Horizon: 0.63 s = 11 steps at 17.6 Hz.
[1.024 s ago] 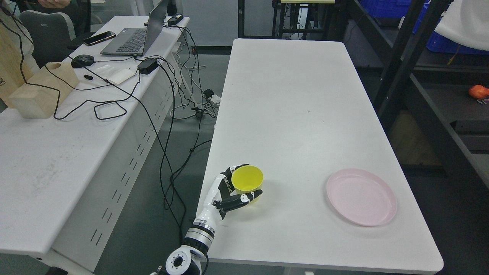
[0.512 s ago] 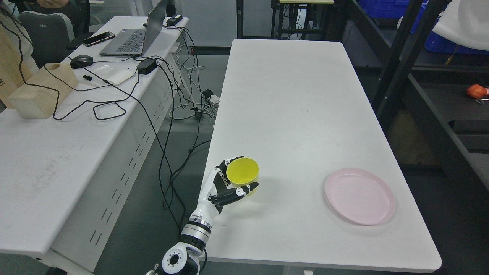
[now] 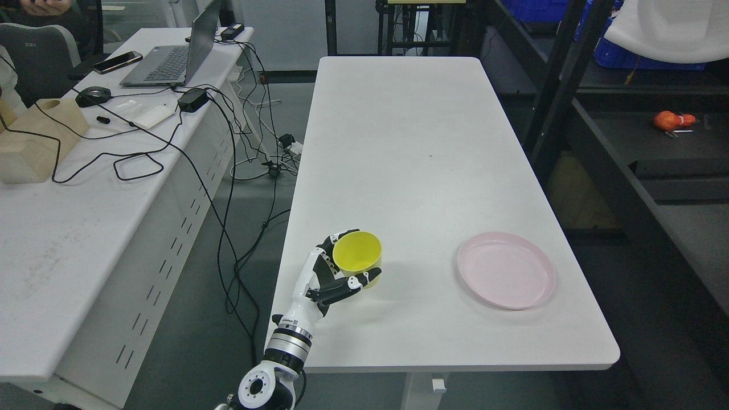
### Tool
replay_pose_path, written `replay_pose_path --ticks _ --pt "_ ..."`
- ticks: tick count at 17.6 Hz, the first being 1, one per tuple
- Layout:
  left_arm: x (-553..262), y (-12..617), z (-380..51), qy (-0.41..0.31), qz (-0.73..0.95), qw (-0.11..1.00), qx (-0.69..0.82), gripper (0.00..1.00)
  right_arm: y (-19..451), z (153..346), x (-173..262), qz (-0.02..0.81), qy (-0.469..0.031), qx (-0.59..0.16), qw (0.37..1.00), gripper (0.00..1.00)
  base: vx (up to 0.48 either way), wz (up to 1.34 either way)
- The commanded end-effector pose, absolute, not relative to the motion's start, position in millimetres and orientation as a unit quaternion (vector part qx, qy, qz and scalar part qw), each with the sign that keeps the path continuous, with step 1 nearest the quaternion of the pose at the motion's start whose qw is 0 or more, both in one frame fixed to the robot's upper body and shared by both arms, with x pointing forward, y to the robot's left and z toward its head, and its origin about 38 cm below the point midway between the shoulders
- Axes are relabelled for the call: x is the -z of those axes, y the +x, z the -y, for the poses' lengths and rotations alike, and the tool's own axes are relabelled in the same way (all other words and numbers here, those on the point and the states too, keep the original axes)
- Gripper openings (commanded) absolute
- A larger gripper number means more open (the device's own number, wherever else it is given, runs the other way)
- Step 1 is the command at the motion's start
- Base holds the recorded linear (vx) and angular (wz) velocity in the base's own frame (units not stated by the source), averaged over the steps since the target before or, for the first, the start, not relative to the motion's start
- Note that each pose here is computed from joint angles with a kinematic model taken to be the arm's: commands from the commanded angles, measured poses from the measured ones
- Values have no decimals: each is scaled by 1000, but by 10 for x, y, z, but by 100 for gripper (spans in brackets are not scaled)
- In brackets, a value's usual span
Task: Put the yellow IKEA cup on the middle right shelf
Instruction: 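Hold the yellow cup in the left hand while turning toward the shelves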
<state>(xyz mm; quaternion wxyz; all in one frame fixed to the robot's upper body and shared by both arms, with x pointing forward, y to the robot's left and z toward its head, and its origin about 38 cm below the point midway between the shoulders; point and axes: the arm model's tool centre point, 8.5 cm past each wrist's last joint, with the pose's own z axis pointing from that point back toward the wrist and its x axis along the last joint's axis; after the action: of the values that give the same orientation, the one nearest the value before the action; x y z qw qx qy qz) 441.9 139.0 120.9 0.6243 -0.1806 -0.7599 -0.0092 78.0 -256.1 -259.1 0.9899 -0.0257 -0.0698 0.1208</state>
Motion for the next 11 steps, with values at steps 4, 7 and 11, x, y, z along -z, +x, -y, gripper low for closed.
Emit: replay_pose_path --ticks 4,7,11 --pt "-1219 4433 -1482 -172 762 624 11 1 739 2672 2587 65 -33 -121 990 99 -154 -211" --pt "-1221 4434 -1502 -171 763 624 8 1 739 2673 2587 65 -34 -121 990 99 -203 -58" --pt "-1249 4444 -1531 -169 766 621 5 1 749 2673 2586 66 -34 -121 990 99 -231 -38"
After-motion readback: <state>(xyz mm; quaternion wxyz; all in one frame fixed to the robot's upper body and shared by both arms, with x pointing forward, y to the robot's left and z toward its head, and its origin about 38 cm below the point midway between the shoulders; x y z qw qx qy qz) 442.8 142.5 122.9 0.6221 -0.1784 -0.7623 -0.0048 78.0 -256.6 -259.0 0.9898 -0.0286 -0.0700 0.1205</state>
